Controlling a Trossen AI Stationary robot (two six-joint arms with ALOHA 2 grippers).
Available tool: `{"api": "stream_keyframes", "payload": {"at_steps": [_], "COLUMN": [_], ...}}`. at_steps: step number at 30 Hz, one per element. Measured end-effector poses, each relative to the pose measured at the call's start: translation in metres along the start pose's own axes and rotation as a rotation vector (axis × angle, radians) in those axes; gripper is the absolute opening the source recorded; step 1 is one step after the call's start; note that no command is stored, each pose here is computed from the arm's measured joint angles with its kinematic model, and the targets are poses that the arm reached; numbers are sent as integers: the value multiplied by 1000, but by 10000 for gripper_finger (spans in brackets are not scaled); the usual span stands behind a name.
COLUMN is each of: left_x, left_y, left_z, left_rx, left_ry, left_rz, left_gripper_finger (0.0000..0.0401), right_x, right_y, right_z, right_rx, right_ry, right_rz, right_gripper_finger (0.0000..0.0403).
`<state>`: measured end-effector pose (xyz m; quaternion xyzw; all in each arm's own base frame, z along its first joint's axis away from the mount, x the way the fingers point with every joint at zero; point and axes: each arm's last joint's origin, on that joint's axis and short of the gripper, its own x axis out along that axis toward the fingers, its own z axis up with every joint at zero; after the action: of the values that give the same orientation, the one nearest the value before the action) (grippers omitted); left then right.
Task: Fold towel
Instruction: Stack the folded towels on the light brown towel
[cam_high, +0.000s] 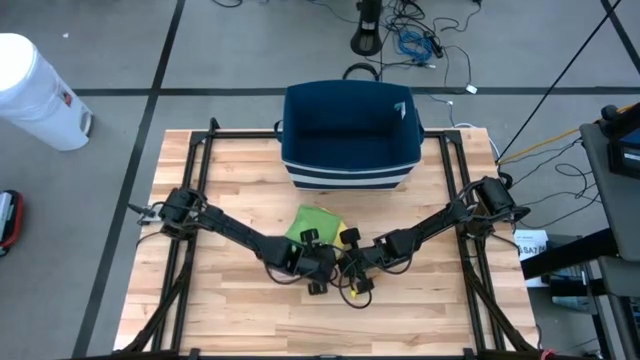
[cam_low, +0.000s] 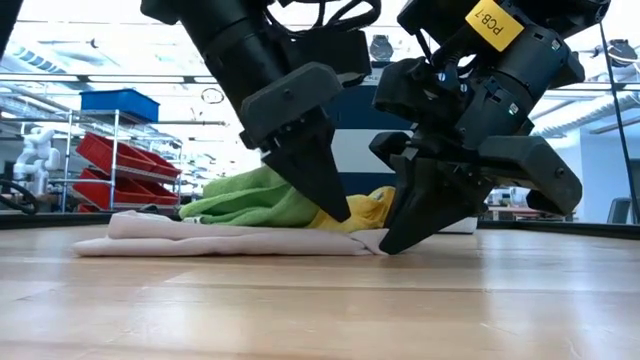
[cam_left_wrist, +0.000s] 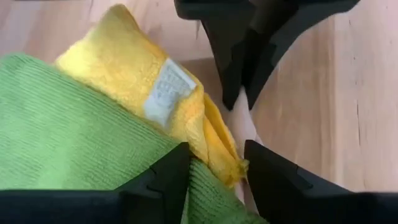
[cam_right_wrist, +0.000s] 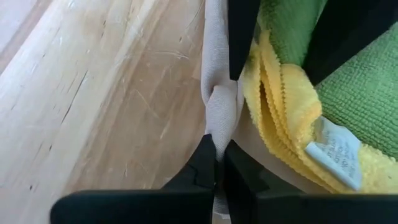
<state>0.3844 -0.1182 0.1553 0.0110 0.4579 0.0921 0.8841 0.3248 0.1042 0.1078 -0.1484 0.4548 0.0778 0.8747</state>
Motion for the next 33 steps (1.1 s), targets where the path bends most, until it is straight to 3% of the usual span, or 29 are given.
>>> {"api": "stream_keyframes", "payload": {"at_steps": [7, 15, 22, 33], "left_x": [0, 1, 1, -7], "left_y": [1, 6, 6, 0], "left_z": [-3, -3, -4, -13], "left_rx": [25, 56, 169, 372], "left_ry": [37, 46, 57, 155], "left_rz": [-4, 17, 21, 13], "left_gripper_finger": [145, 76, 11, 3], "right_x": [0, 0, 0, 0], "right_y": [0, 0, 0, 0], "right_z": [0, 0, 0, 0], "right_rx": [-1, 1, 2, 3], "right_ry": [0, 0, 0, 1], "right_rz": [4, 5, 1, 2], "right_gripper_finger": [7, 7, 7, 7]}}
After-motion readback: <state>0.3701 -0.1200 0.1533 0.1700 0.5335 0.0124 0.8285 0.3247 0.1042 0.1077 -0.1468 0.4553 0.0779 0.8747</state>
